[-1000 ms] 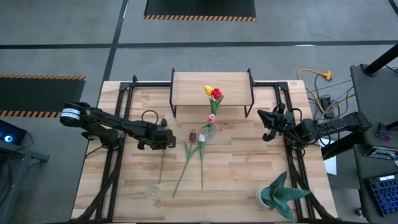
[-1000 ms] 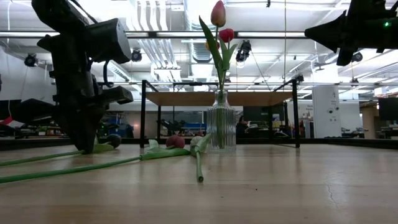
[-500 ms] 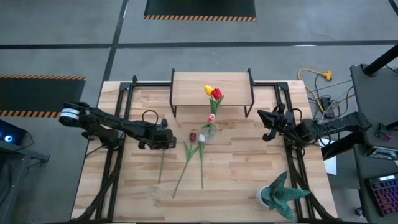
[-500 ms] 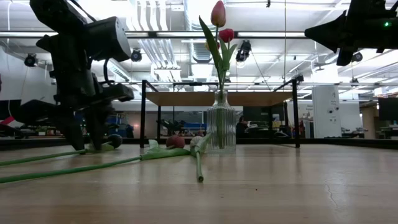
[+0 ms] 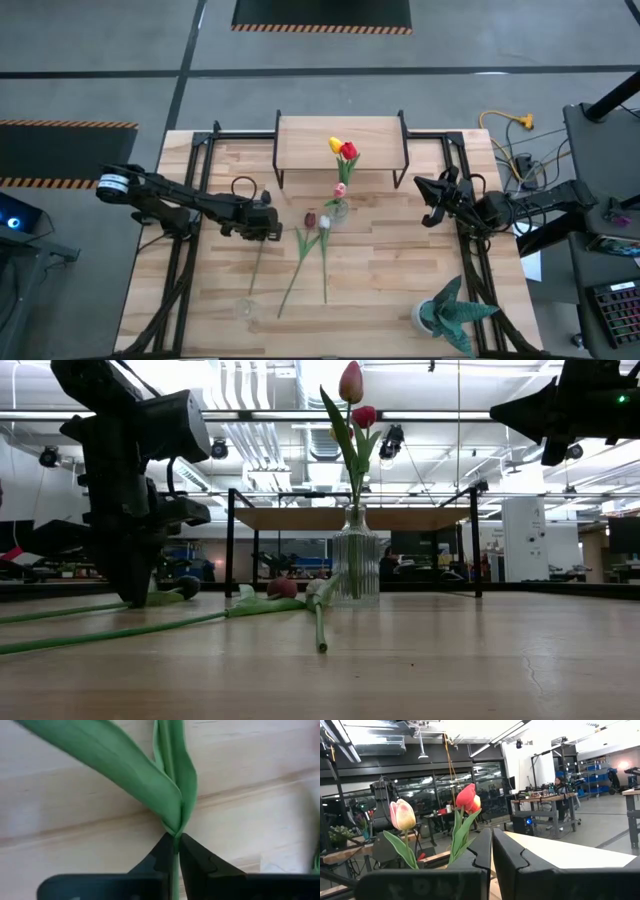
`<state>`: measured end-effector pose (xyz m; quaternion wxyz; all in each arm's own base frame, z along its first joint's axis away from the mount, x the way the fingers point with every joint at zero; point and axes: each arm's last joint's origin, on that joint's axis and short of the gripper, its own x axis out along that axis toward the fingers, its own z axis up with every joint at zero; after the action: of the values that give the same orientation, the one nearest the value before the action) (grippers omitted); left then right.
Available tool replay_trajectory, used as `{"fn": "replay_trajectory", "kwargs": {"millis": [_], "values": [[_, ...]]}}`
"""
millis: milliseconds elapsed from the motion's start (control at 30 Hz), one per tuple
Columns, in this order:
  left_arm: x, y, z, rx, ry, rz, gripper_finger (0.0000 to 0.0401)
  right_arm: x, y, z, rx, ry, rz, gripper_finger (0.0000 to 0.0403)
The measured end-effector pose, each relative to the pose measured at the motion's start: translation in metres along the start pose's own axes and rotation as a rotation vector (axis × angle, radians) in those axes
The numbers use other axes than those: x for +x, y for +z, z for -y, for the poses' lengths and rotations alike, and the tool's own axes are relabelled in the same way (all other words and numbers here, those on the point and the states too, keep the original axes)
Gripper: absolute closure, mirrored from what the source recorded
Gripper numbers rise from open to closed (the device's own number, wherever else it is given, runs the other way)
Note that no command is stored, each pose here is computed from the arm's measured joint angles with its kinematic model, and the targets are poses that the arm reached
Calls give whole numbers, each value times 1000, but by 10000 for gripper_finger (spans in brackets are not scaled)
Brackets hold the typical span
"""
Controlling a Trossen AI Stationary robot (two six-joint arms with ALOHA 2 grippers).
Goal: Pick and place flowers into a vace then onto a shelf
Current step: Put the black tulip into the bottom transparent vase
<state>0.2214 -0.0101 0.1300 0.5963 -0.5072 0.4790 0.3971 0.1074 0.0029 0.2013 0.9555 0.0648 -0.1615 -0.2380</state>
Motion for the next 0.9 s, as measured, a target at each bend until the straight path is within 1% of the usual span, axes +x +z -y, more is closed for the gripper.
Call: {"fn": "replay_trajectory", "kwargs": {"millis": [200,267,333,400,667,733,900], "values": [[-31,0,1,115,-141,30,399,0,0,0,-1,0,0,394],[-44,0,2,122,-211,49,399,0,0,0,-3,0,0,394],[-53,0,-1,128,-246,64,400,0,0,0,-2,0,0,394],[-65,0,-3,144,-304,82,400,0,0,0,-3,0,0,394],[-108,-1,-15,249,-529,169,400,0,1,0,5,-1,6,394],[-119,-2,-18,300,-594,211,400,0,1,0,12,-1,8,394],[-144,-2,-22,474,-763,349,400,0,1,0,56,-2,9,394]]}}
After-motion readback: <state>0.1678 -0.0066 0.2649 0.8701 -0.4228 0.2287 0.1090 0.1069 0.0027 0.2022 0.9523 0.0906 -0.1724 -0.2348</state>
